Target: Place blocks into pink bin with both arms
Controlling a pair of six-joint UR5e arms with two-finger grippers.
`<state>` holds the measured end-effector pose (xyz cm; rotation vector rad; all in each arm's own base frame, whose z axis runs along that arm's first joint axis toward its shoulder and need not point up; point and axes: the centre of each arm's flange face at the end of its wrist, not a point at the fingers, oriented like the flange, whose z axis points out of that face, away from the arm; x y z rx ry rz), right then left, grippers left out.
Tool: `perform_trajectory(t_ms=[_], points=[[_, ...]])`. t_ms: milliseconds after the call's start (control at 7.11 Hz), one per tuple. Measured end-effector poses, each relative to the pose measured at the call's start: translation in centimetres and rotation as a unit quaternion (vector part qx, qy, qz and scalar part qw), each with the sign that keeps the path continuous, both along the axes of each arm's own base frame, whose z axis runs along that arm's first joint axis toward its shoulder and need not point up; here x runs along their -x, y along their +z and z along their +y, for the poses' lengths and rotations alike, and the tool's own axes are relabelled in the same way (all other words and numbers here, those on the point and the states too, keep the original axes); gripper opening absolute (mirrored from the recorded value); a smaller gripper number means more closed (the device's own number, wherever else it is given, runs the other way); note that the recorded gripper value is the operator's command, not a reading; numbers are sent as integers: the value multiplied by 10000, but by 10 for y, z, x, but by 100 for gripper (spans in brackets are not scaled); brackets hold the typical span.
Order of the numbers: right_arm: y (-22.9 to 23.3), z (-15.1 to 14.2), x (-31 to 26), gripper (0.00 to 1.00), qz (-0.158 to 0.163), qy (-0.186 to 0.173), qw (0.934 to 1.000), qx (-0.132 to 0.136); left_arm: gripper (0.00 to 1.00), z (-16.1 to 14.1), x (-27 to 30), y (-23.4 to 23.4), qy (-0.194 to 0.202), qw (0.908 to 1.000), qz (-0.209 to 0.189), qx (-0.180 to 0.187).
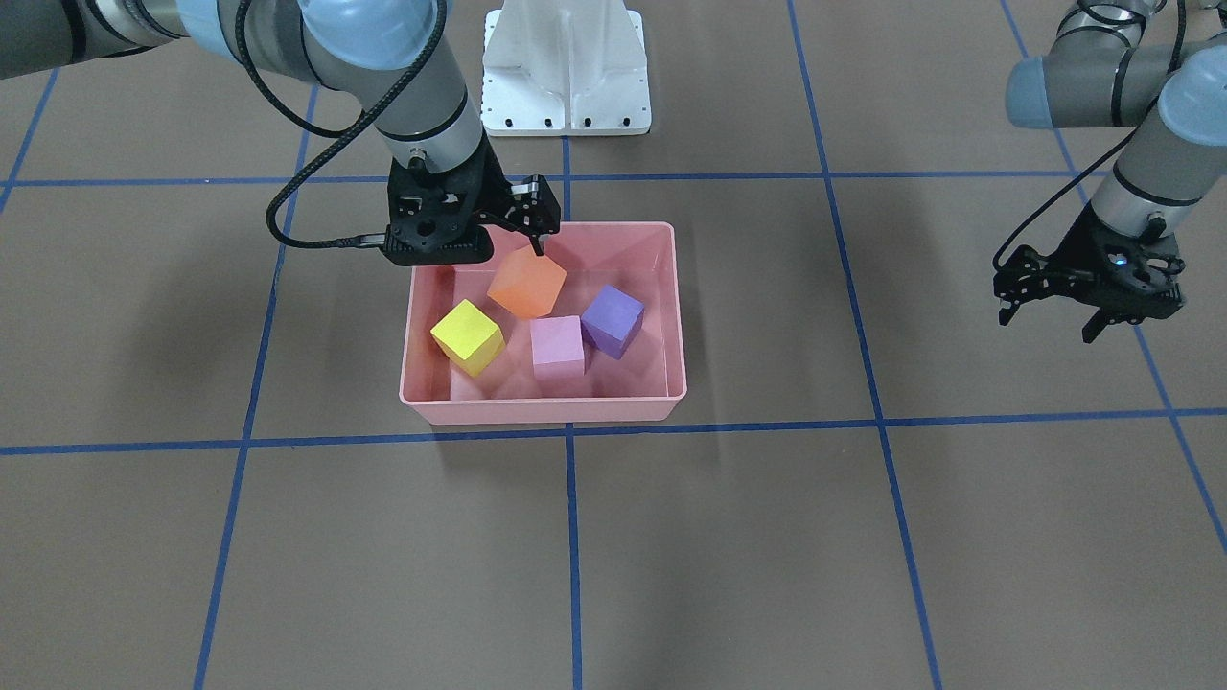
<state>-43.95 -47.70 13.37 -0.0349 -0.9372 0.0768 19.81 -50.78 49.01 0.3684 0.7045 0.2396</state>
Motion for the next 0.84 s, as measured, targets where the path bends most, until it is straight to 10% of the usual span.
perform_trajectory(t_ms=[422,844], points=[[51,-40,-104,100,235,344,9986,-312,100,-14,39,10,-249,9997,0,79],[170,-82,-253,100,1018,-537,9870,-1125,100,-35,132,56,257,9996,-15,-139]])
